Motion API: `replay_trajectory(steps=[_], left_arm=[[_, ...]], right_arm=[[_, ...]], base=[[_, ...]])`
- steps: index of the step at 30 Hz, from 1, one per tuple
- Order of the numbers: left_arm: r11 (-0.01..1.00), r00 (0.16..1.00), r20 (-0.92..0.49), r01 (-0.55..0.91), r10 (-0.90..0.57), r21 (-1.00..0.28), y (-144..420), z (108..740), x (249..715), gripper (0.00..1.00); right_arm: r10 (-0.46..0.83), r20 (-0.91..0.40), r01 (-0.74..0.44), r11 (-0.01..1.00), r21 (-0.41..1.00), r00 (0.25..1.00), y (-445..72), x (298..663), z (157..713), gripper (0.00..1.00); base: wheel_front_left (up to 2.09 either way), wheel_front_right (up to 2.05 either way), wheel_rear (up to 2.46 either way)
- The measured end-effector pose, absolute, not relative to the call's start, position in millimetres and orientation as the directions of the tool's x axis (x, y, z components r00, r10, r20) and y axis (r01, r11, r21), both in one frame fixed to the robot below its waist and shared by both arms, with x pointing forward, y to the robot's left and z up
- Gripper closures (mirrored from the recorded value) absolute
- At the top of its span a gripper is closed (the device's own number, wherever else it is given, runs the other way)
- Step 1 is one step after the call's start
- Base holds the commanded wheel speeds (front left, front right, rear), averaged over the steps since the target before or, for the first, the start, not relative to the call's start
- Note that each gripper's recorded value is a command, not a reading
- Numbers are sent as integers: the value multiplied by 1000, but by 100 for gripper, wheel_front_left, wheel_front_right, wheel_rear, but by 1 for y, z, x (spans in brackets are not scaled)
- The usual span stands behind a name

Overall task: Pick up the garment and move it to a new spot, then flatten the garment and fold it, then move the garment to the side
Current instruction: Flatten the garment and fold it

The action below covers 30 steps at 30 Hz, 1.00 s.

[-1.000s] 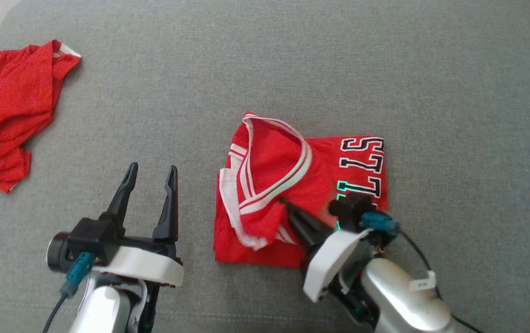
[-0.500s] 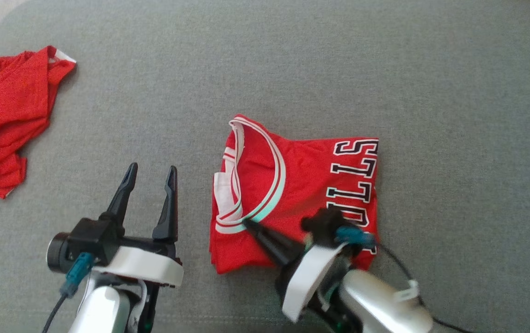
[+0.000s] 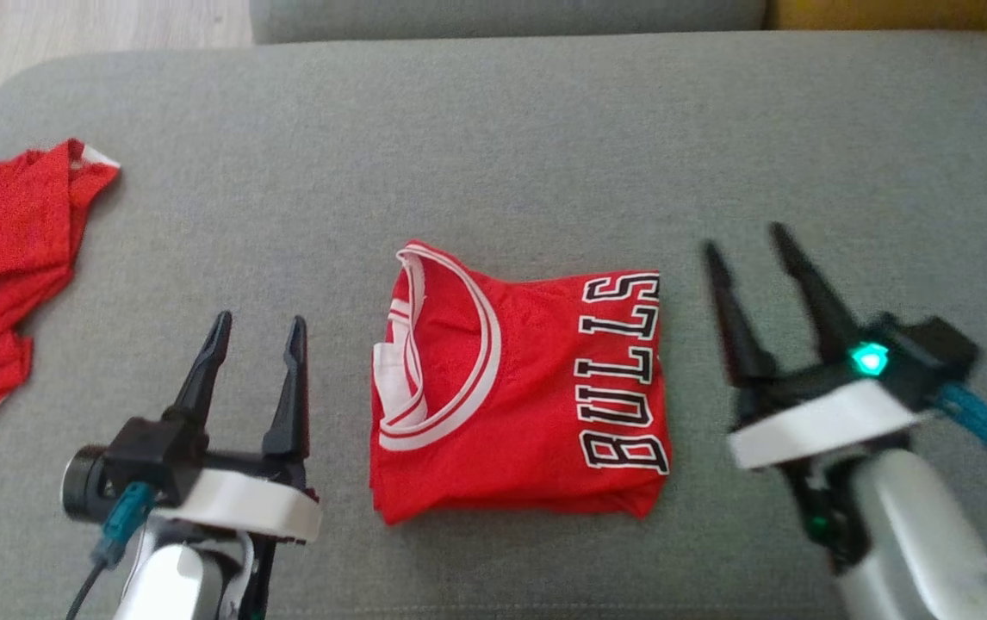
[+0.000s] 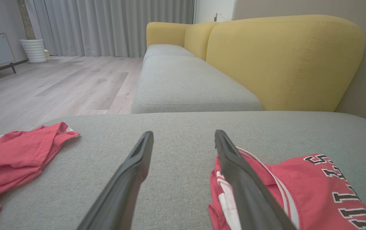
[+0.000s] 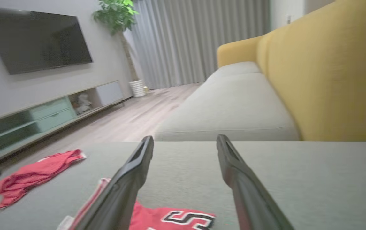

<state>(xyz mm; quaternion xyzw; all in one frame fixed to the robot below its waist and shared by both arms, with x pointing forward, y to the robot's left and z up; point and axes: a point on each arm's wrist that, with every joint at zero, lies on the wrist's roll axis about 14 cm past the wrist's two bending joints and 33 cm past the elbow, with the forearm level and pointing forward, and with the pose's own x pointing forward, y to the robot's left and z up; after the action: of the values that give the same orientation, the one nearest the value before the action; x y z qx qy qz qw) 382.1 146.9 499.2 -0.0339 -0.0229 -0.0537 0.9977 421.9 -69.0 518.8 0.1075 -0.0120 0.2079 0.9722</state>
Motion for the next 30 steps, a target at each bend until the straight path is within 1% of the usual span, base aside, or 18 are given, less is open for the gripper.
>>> replay_trajectory(steps=[5, 10, 15, 19, 30], left_arm=[[992, 992, 63, 116, -113, -56, 146, 504, 374, 0], [990, 990, 62, 132, -129, -46, 143, 505, 364, 0], [989, 989, 55, 141, -139, -35, 143, 505, 353, 0], [990, 989, 56, 138, -136, -28, 144, 507, 346, 0], [994, 993, 39, 110, -109, -30, 147, 505, 332, 0]], right_arm=[[257, 45, -261, 956, 131, 965, -125, 408, 526, 0], [184, -8, -182, 978, 106, 983, -152, 384, 520, 0], [163, -56, -156, 982, 108, 985, -157, 363, 513, 0], [157, -67, -148, 982, 116, 985, -158, 353, 513, 0], [161, -82, -151, 981, 121, 983, -155, 342, 511, 0]], base=[[0, 0, 0], [0, 0, 0], [0, 0, 0], [0, 0, 0], [0, 0, 0]])
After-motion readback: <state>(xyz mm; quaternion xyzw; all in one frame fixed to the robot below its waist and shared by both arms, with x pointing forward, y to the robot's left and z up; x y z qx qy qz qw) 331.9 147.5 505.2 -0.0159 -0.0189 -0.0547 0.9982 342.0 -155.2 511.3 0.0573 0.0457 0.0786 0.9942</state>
